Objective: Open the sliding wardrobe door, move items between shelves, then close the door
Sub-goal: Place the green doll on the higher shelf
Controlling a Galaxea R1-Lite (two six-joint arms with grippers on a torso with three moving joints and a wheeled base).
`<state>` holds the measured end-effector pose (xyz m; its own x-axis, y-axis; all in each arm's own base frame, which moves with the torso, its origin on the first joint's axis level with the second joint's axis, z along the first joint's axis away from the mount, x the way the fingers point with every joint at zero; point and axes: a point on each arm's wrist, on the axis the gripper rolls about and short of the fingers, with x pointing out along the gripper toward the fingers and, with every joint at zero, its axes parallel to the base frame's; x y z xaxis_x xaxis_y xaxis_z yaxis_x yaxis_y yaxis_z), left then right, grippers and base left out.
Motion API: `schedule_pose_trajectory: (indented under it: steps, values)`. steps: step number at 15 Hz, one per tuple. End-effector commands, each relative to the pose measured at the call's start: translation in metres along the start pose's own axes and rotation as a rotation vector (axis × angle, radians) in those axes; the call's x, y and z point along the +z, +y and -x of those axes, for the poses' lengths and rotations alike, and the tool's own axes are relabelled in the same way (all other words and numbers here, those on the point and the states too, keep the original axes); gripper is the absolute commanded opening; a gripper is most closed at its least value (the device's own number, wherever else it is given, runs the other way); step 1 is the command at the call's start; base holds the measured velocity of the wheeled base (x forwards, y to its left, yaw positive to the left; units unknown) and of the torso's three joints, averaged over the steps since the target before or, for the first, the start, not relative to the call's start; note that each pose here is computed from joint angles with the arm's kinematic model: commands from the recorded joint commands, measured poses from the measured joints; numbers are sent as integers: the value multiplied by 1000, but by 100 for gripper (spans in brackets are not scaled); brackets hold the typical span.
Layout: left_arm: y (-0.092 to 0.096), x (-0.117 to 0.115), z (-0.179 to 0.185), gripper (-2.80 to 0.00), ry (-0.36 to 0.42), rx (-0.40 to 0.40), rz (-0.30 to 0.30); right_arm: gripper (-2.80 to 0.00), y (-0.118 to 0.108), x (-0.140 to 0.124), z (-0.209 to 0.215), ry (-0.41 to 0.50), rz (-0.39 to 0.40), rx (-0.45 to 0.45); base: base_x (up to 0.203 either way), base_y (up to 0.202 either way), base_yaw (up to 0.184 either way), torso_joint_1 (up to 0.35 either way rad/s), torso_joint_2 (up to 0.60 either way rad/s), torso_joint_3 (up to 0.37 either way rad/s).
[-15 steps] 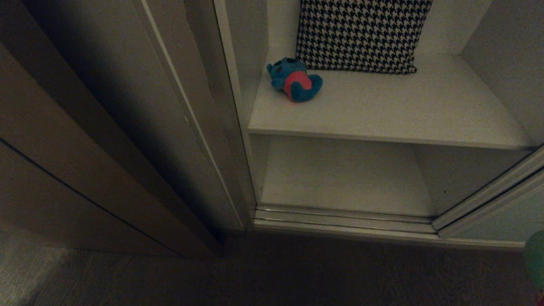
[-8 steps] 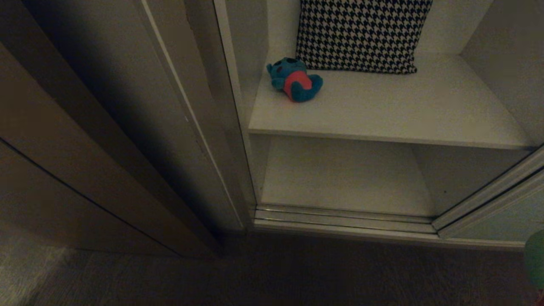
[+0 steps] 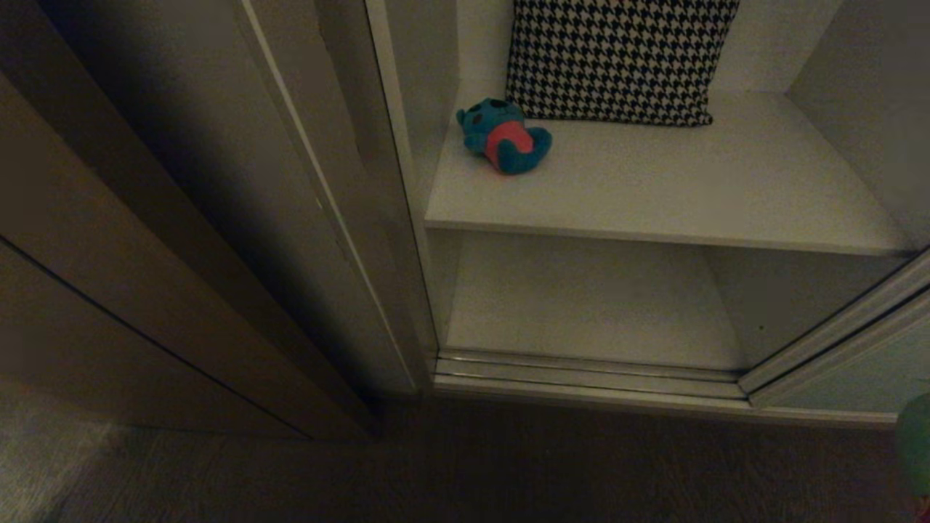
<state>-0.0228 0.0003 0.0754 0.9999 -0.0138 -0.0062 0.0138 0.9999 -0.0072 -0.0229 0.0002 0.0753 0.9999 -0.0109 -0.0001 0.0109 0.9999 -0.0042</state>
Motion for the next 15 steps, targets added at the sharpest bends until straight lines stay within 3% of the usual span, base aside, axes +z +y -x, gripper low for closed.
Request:
schedule_pose_trajectory:
  steps: [1, 13, 15]
  values:
    - [0, 0, 0, -280, 0, 0, 0, -280, 0, 0, 0, 2, 0, 0, 0, 0, 0, 0, 0, 0]
    - [0, 0, 0, -280, 1, 0, 0, -280, 0, 0, 0, 22, 12, 3, 0, 0, 0, 0, 0, 0]
    - [0, 0, 0, -280, 1, 0, 0, -280, 0, 19, 3, 39, -12, -1, 0, 0, 0, 0, 0, 0]
